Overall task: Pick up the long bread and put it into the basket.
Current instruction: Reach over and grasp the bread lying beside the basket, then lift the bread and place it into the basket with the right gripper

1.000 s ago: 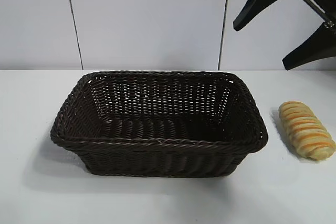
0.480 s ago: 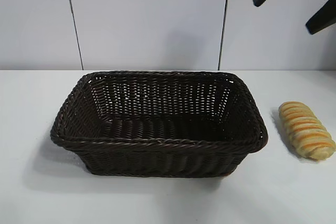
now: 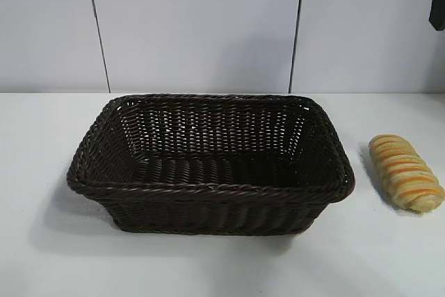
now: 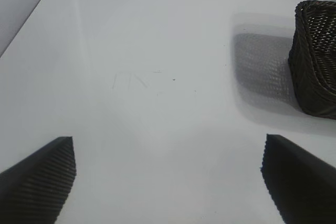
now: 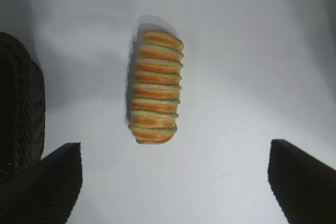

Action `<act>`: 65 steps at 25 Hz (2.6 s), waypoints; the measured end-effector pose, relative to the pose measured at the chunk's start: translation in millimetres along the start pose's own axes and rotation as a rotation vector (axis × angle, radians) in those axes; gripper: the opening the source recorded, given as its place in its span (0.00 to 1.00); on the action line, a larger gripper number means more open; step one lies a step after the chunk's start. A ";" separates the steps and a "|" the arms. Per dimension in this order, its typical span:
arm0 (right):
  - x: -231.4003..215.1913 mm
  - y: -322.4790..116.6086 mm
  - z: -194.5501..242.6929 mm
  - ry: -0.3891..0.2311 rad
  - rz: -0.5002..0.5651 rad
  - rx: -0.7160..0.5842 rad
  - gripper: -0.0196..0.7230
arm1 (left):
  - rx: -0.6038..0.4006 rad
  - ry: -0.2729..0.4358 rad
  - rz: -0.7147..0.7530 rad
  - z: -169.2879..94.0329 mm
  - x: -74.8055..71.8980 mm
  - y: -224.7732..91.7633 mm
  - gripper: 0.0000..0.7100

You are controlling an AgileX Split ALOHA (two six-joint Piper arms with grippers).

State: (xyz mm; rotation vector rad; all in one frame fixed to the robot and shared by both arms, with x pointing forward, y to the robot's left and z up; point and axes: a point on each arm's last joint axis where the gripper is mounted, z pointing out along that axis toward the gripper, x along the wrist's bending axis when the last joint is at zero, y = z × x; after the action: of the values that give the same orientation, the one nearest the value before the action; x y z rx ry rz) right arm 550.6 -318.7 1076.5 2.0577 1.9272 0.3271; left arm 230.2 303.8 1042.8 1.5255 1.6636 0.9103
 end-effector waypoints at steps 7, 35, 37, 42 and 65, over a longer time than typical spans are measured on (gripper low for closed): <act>1.6 -24.7 44.4 0.033 0.020 0.030 0.92 | 0.000 0.000 0.000 0.0 0.0 0.0 0.98; 11.9 -18.3 166.4 0.089 0.106 0.067 0.83 | 0.000 0.000 0.000 0.0 0.0 0.0 0.98; 13.3 -19.9 172.7 0.100 0.129 0.080 0.74 | 0.000 0.000 0.000 0.0 0.0 0.0 0.98; 15.8 -19.7 176.0 0.114 0.164 0.078 0.29 | 0.000 0.000 0.000 0.0 0.0 0.0 0.98; 13.6 23.1 45.7 0.160 0.134 -0.068 0.11 | 0.000 0.000 0.000 0.0 0.0 0.0 0.98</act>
State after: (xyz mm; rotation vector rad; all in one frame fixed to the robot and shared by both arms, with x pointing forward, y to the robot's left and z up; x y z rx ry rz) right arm 589.7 -309.4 1042.0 2.1801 1.8405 0.5969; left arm 230.2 303.8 1042.8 1.5255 1.6636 0.9103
